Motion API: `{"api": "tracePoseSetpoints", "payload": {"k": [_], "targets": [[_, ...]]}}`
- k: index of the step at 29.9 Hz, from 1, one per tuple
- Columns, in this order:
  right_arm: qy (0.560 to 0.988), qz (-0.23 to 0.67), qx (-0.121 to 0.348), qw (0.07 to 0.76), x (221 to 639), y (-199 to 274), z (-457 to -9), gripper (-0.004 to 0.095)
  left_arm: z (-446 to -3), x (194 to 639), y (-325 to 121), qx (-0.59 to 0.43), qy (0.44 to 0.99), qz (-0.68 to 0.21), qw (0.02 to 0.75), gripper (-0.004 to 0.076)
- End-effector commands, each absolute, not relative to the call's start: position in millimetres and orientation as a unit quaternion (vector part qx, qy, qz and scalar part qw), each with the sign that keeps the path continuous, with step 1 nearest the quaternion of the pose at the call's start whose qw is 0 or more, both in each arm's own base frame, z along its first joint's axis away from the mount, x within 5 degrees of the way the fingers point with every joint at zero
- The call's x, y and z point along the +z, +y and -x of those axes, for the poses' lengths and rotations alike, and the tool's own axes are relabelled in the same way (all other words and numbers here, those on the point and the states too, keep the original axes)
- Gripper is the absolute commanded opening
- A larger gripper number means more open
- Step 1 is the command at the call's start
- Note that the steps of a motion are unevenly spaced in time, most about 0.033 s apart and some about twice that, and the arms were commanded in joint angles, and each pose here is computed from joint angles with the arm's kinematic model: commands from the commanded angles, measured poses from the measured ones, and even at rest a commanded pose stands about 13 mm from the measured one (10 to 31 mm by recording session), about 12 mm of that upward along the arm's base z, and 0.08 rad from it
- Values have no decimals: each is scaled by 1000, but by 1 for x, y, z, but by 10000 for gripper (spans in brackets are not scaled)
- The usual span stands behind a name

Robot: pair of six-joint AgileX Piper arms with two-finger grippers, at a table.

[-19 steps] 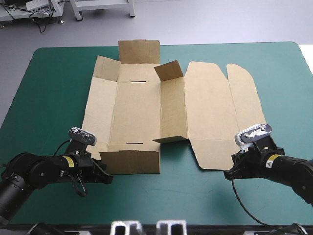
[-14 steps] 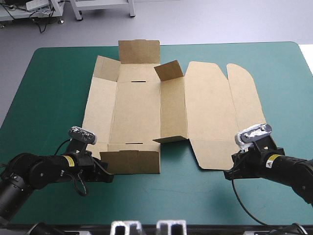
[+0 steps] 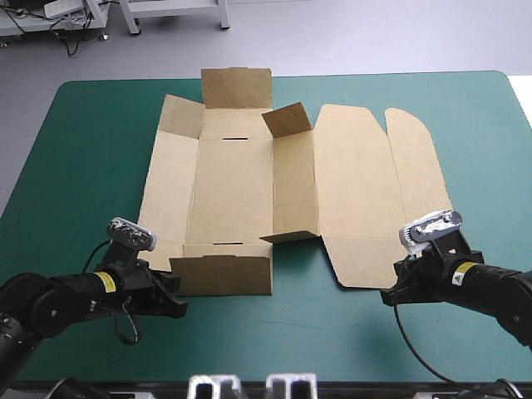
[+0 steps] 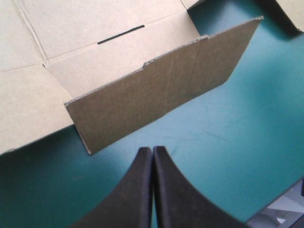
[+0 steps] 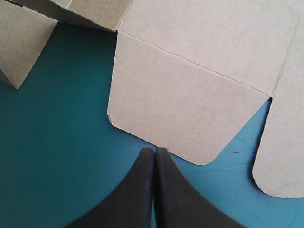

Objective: Fold the box

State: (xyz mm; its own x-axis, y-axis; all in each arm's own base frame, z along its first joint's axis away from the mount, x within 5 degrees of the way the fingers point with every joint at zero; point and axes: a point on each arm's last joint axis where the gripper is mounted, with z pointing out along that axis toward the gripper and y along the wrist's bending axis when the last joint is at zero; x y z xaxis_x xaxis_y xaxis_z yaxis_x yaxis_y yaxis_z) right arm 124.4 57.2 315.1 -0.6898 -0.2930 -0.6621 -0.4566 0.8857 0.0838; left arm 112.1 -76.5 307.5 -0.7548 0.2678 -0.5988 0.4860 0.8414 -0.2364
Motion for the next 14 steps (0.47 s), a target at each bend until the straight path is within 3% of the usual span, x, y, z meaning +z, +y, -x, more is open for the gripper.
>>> {"api": "tracePoseSetpoints", "payload": {"k": [1,14], "targets": [[897,203,130,370,326,59,-126,-20,-115,321,-80,-211,898,-208,326,-10],[897,203,130,370,326,59,-126,-20,-166,363,-105,-217,879,-224,360,-9]]}}
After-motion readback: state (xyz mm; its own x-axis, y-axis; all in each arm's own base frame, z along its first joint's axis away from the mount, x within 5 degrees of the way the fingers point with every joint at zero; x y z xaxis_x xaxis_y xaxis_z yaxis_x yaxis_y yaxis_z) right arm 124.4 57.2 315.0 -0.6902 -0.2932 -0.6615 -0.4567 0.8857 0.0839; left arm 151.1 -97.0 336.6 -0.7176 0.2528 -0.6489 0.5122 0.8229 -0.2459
